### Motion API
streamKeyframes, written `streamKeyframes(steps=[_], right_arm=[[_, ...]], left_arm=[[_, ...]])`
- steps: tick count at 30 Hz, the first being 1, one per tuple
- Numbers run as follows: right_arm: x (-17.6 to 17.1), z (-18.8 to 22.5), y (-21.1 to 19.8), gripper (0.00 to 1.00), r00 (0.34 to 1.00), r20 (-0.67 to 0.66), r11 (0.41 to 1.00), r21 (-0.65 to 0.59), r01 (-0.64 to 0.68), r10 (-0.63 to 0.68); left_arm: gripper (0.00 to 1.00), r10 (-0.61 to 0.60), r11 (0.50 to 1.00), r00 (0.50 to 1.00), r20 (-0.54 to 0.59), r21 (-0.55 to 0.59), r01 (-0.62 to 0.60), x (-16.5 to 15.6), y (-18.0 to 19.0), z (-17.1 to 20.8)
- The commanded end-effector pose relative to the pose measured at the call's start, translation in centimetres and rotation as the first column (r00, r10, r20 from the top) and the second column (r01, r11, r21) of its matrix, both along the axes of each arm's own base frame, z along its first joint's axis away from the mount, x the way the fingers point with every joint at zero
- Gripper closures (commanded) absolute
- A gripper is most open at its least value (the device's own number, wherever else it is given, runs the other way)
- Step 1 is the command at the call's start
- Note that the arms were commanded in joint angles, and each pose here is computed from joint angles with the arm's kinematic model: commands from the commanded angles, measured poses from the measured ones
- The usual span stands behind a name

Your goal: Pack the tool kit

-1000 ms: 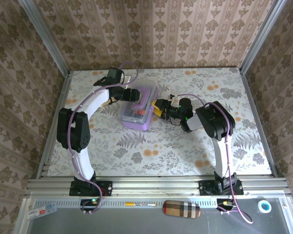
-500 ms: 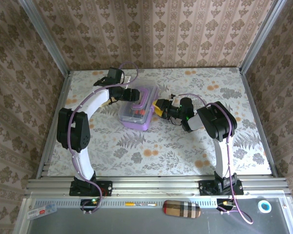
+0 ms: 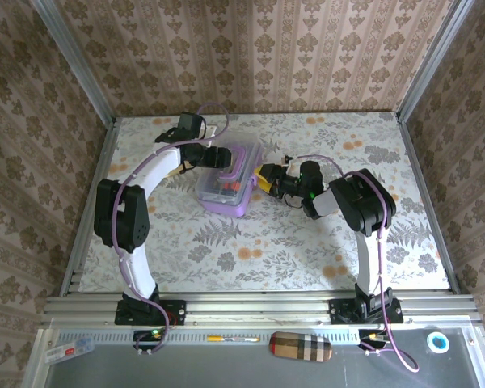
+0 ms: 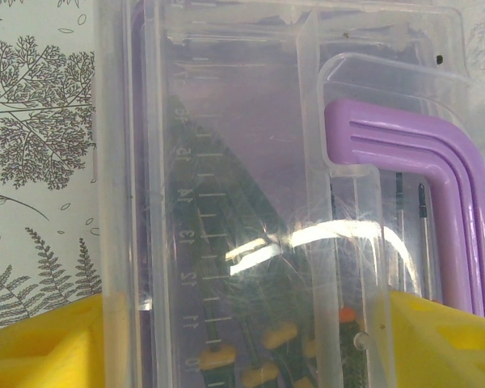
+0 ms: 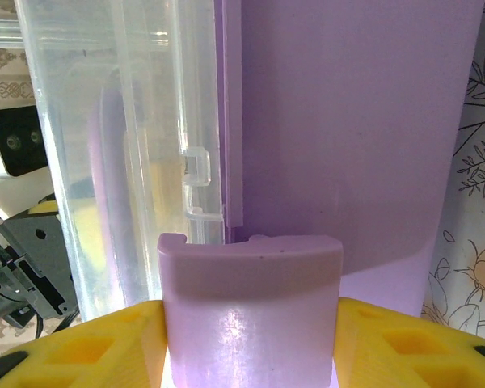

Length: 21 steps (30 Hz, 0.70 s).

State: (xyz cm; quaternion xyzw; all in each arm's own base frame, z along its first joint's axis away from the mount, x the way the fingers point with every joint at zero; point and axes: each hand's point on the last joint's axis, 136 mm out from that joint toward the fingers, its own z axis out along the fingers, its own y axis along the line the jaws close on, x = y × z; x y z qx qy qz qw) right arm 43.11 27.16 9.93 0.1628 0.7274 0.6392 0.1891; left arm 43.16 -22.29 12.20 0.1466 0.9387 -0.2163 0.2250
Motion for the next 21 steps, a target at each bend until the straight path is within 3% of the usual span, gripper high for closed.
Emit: streamKeyframes(steps=[1, 14, 21], right_arm=[[0.1, 2.9, 0.0, 0.44, 0.996, 0.092, 1.0, 0.006, -0.015, 0.014], [0.4, 2.2, 0.5, 0.44, 0.997, 0.058, 0.992, -0.124, -0.035, 0.042], [0.5, 1.5, 1.1, 0.44, 0.998, 0.035, 0.99, -0.136, -0.048, 0.053]], left_arm=[[0.71, 0.075, 0.984, 0.903, -0.423, 0.181, 0.003, -8.0, 2.9, -11.4], [0.72, 0.074, 0.979, 0.904, -0.421, 0.201, 0.013, -8.2, 2.7, -11.5], [0.72, 0.069, 0.98, 0.904, -0.421, 0.2, 0.019, -8.3, 2.5, -11.6]])
